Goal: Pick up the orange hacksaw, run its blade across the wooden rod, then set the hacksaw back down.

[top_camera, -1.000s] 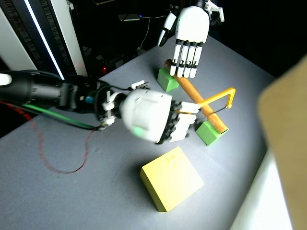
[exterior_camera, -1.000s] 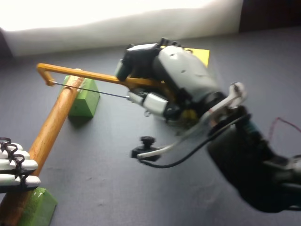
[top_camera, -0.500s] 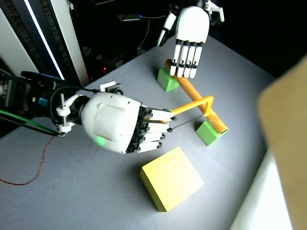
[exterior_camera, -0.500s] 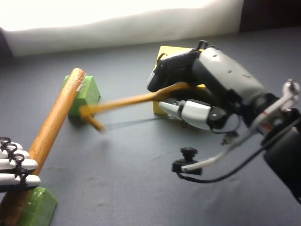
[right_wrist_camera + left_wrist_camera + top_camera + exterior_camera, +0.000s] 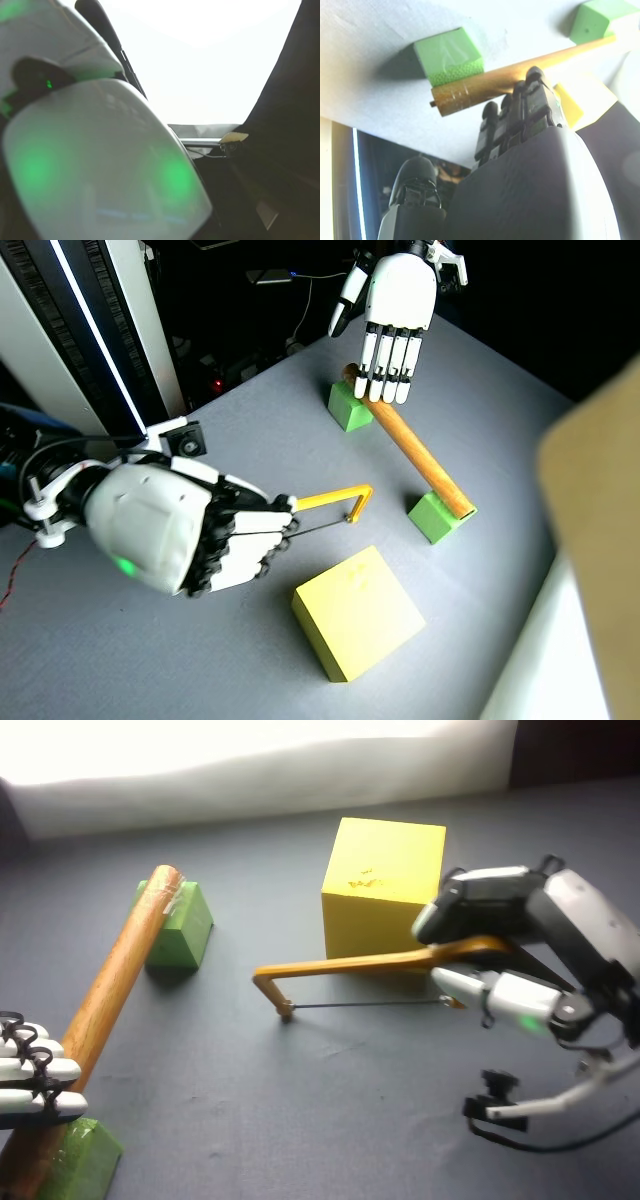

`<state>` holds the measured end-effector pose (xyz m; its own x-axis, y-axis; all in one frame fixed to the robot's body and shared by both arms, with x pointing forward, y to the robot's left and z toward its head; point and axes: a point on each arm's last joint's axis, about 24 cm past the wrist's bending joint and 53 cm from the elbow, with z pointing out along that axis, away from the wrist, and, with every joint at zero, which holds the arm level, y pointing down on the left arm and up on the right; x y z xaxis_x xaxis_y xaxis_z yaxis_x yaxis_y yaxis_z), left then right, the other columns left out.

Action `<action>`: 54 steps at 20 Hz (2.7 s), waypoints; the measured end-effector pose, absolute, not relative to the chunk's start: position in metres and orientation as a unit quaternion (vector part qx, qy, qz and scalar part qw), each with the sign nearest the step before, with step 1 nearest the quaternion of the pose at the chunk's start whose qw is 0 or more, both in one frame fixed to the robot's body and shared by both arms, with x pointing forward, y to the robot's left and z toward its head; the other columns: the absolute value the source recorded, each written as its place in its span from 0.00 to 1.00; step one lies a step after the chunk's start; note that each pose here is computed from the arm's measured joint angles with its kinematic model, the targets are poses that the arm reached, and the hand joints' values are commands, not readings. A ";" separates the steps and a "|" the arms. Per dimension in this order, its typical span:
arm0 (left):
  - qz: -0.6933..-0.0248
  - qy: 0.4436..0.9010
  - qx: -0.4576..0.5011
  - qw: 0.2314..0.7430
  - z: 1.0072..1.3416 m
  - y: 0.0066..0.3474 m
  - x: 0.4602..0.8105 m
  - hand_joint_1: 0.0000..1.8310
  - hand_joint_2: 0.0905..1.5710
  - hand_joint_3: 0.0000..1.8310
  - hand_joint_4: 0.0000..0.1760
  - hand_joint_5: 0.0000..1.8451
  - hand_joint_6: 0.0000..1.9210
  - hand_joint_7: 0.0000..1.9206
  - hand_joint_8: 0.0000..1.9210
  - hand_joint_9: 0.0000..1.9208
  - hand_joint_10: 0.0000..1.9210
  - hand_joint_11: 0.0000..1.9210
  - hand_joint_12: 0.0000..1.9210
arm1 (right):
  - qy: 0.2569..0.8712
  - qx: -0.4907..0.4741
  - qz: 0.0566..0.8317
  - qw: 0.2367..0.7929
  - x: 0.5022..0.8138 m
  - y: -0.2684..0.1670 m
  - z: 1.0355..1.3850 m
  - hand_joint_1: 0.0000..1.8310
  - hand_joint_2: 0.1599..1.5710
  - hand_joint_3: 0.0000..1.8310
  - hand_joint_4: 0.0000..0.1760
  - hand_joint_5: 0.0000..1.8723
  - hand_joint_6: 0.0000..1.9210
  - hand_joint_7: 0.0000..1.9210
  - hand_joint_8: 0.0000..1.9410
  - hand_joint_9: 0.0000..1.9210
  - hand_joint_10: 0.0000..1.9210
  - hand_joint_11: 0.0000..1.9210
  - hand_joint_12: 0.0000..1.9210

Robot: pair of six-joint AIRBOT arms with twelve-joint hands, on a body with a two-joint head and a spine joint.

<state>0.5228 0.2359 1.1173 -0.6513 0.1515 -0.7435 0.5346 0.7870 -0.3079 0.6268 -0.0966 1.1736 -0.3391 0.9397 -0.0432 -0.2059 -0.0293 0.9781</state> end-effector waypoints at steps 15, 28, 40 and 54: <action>-0.262 0.868 0.198 0.373 1.120 0.234 0.524 0.00 0.80 0.00 0.00 0.02 0.00 0.01 0.00 0.00 0.00 0.00 0.00 | 0.485 0.501 0.630 0.342 0.595 -0.117 1.082 0.75 0.69 0.00 0.00 0.41 0.56 0.47 0.58 0.53 0.61 0.48 0.57; -0.267 0.840 0.221 0.417 1.136 0.223 0.541 0.00 0.80 0.00 0.00 0.02 0.00 0.01 0.00 0.01 0.00 0.00 0.00 | 0.467 0.473 0.653 0.362 0.613 -0.114 1.141 0.37 0.60 0.00 0.00 0.05 0.00 0.03 0.00 0.04 0.00 0.00 0.27; -0.382 0.742 0.283 0.473 1.199 0.188 0.531 0.06 0.80 0.00 0.00 0.23 0.01 0.21 0.02 0.24 0.04 0.05 0.45 | 0.593 -0.147 0.693 0.382 0.543 0.018 1.273 0.29 0.68 0.00 0.00 0.34 0.02 0.37 0.03 0.36 0.06 0.18 0.64; -0.490 0.674 0.297 0.465 1.238 0.158 0.497 0.20 0.88 0.01 0.00 0.62 1.00 0.64 1.00 0.69 1.00 0.71 1.00 | 0.489 -0.547 0.541 0.410 0.494 0.026 1.265 0.19 0.83 0.01 0.00 0.60 1.00 0.68 1.00 0.76 1.00 0.87 1.00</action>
